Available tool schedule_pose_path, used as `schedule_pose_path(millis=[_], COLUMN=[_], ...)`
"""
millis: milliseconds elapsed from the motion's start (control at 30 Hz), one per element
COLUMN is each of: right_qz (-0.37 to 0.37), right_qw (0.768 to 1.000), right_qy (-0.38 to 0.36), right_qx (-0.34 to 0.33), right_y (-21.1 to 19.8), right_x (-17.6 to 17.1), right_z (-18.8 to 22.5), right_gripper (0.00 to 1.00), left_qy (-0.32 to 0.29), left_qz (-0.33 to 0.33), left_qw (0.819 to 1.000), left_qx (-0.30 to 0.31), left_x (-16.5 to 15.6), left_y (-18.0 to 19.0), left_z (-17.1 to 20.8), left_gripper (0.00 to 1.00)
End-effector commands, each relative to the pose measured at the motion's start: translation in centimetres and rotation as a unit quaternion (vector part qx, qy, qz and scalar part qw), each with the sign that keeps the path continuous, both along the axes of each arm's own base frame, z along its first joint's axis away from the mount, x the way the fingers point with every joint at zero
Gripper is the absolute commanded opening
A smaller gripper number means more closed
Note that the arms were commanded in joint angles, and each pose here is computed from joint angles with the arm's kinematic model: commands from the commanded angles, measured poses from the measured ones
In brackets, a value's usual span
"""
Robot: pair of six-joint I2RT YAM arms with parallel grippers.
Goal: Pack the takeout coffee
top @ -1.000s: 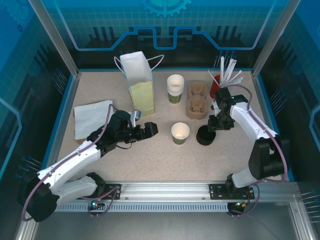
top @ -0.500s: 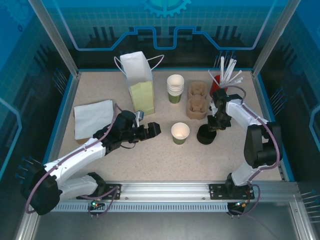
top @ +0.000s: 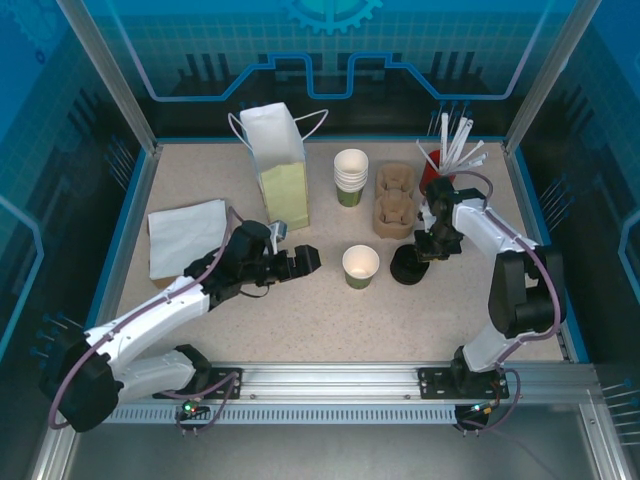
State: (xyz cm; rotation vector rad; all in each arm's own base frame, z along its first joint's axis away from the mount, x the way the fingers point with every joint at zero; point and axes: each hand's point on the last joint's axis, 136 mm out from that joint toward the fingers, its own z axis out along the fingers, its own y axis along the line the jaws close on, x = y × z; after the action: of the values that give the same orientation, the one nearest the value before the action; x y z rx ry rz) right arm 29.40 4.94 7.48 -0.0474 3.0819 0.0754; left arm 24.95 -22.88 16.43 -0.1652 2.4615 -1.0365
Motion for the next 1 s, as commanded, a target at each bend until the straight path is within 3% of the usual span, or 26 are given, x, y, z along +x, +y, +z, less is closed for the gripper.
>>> schedule_pose_path(millis=[0,300,433,567,700,833,967], right_qz=[0.000,-0.015,-0.038,-0.051,-0.059,-0.067,-0.069], right_qw=[1.000,0.998,0.985,0.959,0.924,0.885,0.867], right_qy=[-0.001,-0.016,-0.044,-0.076,-0.092,-0.091,-0.099], right_qx=[0.014,0.066,0.161,0.267,0.367,0.451,0.484], right_y=[-0.1,0.4,1.9,3.9,6.1,8.0,8.7], right_x=[-0.9,-1.4,-1.5,-1.7,-2.2,-2.9,-3.6], right_z=[1.1,2.6,4.8,7.9,11.2,14.0,16.3], right_gripper=[0.16,0.16,0.16,0.16,0.16,0.15,0.15], left_qy=[-0.058,-0.152,-0.265,-0.389,-0.508,-0.581,-0.631], left_qz=[-0.013,-0.037,-0.054,-0.070,-0.120,-0.172,-0.214], left_qw=[0.998,0.987,0.962,0.918,0.852,0.795,0.746], left_qx=[-0.002,-0.025,-0.043,-0.040,-0.031,-0.014,-0.004], left_x=[0.3,0.5,0.9,1.4,1.0,0.7,0.5], left_y=[0.0,-0.3,-0.6,-0.9,-2.3,-4.0,-5.5], left_z=[3.0,6.9,10.4,13.6,16.4,17.9,18.5], left_gripper=[0.99,0.99,0.99,0.99,0.99,0.99,0.99])
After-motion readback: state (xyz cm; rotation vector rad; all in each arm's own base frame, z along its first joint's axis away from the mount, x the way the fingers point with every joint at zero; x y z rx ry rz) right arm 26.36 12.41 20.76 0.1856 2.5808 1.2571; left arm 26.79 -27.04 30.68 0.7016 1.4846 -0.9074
